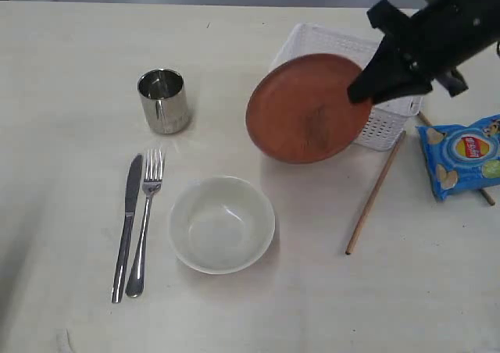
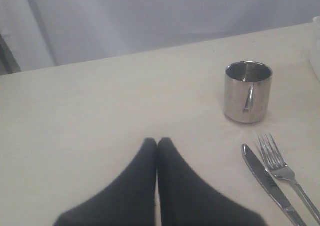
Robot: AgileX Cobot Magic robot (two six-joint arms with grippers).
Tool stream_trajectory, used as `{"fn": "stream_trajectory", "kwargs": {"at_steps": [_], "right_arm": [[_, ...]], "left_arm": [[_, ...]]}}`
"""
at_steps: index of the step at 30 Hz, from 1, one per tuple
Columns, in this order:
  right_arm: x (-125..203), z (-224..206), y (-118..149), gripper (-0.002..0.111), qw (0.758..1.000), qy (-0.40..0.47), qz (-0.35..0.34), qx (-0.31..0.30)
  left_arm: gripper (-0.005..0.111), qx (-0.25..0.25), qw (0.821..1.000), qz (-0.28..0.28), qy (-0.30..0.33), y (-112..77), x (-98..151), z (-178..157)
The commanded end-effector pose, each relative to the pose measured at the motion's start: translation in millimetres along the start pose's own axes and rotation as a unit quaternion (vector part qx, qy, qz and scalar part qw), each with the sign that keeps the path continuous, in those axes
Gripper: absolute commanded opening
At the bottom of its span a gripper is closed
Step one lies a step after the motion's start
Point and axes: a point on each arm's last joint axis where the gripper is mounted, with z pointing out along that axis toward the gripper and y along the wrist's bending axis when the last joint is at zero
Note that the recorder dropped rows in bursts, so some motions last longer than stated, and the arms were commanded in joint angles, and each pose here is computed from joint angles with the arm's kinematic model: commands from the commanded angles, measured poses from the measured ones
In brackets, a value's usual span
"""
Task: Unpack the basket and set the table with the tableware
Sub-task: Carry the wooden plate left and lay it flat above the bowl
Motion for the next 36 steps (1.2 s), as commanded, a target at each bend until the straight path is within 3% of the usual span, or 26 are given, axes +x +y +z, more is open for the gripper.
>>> {"fn": "stream_trajectory", "kwargs": {"at_steps": [1,8,24,32,36], "right_arm": [[23,13,2,0.0,0.998,0.006,0.001,-0.057],[37,30,-15,0.0,0.999,0.005,0.035,-0.028],[12,45,-48,0.0,0.99,-0.094,0.085,0.056],[-13,34,-48,0.0,0.981,-0.158,0.079,0.078],[-12,42,-45,0.0,0.986,-0.134,0.083,0.061]], "left_arm": [[0.0,0.0,1.0,-0.005,-0.004,-0.1,0,0],[0.0,0.0,1.0,-0.005,-0.004,-0.1,0,0],[0.0,0.0,1.0,-0.005,-0.004,-0.1,0,0],[0.0,0.0,1.0,-0.005,-0.004,-0.1,0,0],[0.0,0.0,1.0,-0.005,-0.004,-0.1,0,0]]}}
